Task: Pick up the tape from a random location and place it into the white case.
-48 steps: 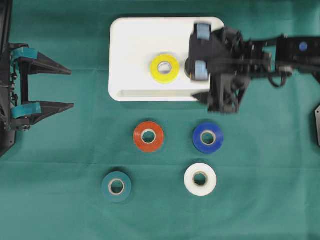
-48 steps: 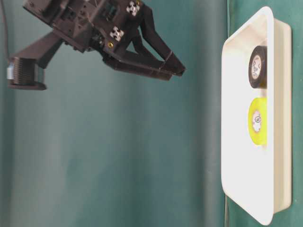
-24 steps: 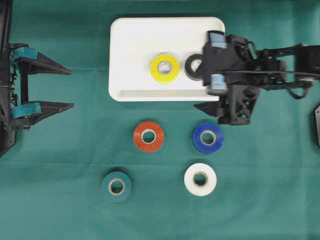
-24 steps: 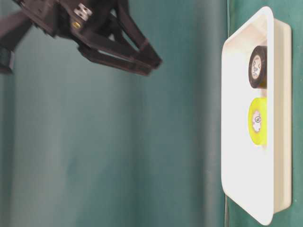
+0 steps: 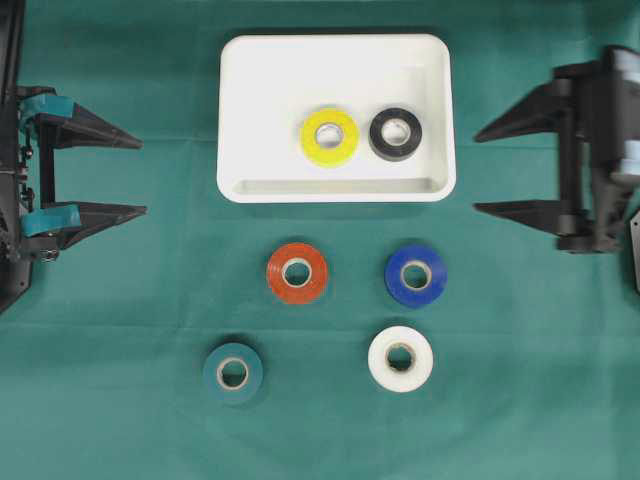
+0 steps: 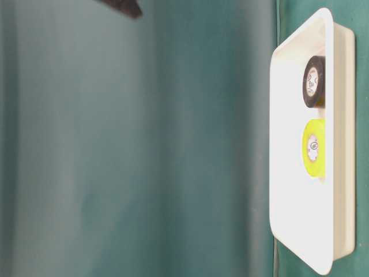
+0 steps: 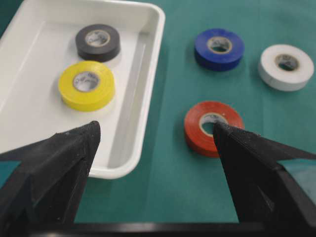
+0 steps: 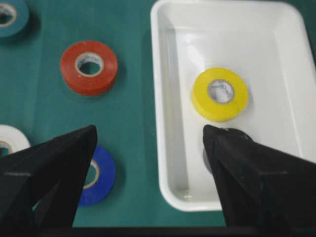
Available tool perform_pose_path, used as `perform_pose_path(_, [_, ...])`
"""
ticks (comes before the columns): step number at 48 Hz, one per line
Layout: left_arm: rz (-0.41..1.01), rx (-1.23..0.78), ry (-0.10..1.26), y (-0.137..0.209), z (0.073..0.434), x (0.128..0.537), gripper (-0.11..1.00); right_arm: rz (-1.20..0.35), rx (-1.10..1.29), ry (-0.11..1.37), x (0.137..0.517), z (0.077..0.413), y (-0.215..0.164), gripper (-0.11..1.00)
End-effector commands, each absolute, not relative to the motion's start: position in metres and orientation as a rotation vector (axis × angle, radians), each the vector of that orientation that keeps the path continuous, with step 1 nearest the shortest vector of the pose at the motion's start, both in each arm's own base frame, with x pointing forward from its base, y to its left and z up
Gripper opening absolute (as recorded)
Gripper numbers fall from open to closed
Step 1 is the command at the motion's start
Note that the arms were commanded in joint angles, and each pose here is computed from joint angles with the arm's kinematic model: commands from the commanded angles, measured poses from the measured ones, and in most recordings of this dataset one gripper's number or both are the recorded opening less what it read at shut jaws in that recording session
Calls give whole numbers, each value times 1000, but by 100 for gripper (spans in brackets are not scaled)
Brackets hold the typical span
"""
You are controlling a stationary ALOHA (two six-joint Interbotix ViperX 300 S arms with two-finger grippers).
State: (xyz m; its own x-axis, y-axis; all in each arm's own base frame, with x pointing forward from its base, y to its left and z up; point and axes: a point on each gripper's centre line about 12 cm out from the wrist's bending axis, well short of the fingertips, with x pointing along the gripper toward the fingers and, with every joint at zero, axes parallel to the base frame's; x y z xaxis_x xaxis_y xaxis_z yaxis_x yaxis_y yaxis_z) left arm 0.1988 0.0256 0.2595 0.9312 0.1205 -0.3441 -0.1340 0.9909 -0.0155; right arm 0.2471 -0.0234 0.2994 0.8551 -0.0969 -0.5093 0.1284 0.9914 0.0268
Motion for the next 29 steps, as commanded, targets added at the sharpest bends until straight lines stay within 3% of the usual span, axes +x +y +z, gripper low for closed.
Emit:
perform_pose_path(1, [133, -40, 339, 26, 264, 200, 96, -112, 66, 477, 232, 295, -21, 84])
perform_pose_path(16, [132, -40, 340, 26, 263, 200, 96, -116, 121, 398, 197, 247, -18, 84])
perform_pose_path(29, [132, -41, 350, 26, 260, 201, 96, -116, 151, 373, 196, 221, -18, 84])
